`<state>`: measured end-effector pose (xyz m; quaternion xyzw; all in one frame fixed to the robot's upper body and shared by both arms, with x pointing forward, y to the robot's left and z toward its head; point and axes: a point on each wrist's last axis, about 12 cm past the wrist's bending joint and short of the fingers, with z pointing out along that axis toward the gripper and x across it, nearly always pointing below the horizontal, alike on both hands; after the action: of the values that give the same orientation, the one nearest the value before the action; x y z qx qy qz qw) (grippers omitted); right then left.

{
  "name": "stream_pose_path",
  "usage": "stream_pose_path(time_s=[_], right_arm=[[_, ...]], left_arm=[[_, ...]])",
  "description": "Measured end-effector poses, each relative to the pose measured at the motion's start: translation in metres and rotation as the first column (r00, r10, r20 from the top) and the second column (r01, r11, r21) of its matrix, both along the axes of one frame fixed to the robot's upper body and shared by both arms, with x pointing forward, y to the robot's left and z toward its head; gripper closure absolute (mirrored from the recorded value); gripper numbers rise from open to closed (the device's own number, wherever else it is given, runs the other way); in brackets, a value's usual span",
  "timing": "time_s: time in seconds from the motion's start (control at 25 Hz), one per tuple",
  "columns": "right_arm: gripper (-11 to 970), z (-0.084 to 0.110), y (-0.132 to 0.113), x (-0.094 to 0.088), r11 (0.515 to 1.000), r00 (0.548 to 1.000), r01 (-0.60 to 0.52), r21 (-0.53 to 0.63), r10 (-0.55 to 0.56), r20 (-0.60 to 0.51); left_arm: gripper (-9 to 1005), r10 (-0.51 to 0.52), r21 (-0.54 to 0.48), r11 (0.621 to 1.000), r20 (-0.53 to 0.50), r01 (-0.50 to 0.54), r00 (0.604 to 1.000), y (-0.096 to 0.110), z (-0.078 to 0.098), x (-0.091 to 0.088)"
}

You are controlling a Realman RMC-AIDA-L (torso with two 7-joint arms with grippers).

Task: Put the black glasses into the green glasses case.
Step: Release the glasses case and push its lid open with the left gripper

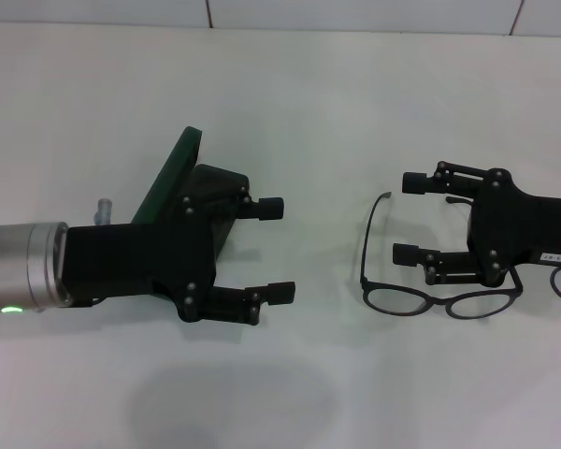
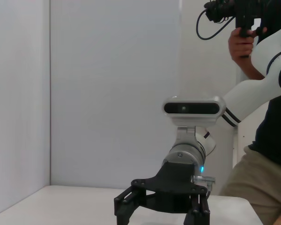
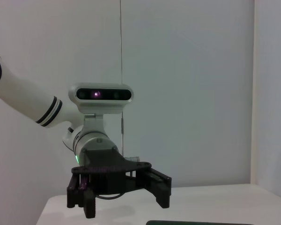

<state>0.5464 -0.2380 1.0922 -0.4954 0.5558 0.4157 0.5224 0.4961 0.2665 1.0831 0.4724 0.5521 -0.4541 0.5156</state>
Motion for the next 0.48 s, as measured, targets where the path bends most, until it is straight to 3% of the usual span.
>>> stream_pose_path(time_s=[0.48], right_arm=[[147,0.0001,0.0,0.0006,1.0,1.0,0.003,-0.001,-0.003,0.001]], left_arm=[[116,0.021,-0.02,1.0,0.011,-0.02,1.0,0.0004,0.0027,0.0027]])
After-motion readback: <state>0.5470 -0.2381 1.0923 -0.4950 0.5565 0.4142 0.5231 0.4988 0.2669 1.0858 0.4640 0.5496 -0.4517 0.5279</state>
